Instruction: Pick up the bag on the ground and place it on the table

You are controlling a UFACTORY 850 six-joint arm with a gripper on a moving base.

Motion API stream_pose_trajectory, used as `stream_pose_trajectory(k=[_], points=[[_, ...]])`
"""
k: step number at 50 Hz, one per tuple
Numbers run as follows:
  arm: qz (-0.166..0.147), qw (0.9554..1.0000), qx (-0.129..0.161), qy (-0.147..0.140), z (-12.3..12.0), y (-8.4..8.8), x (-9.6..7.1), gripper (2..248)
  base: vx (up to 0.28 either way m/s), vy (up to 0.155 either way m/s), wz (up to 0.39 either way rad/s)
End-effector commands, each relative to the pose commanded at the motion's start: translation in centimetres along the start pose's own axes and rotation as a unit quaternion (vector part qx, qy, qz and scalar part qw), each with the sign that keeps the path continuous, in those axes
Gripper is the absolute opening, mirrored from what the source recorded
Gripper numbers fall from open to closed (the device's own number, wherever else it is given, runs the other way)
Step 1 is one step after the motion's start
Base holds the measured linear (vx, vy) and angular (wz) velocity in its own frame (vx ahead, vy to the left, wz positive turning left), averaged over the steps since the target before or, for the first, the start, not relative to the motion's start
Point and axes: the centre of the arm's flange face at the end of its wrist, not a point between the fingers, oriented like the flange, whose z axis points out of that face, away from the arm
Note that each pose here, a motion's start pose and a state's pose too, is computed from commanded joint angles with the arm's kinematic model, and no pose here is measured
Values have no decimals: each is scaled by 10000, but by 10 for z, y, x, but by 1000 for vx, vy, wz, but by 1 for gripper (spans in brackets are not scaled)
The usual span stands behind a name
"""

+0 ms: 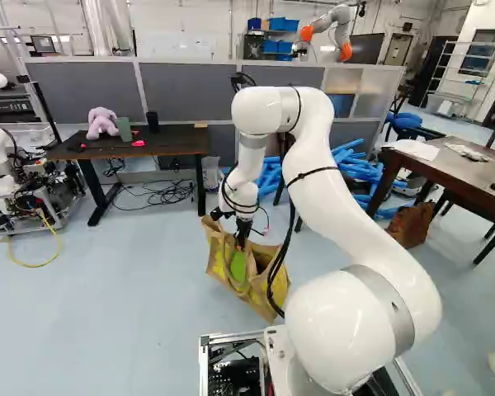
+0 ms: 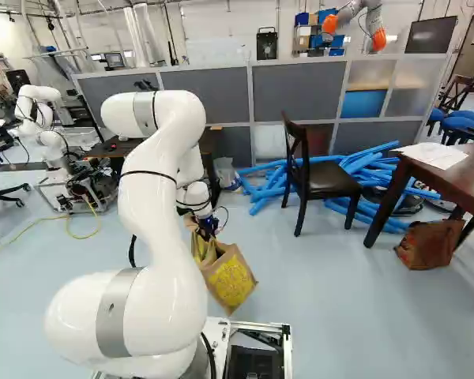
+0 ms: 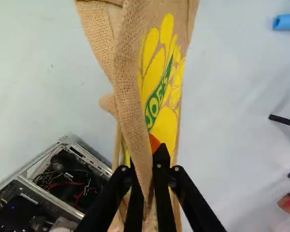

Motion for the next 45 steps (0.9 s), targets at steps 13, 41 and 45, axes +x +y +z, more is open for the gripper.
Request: stream_pose_trajectory(k=[13, 41, 45], points=[[202, 9997, 120, -102, -20, -4, -5, 25, 0, 0, 0], [506, 9978, 344, -236, -64, -14, -15, 25, 0, 0, 0], [513, 9980, 318, -196, -70, -15, -16, 25, 0, 0, 0]])
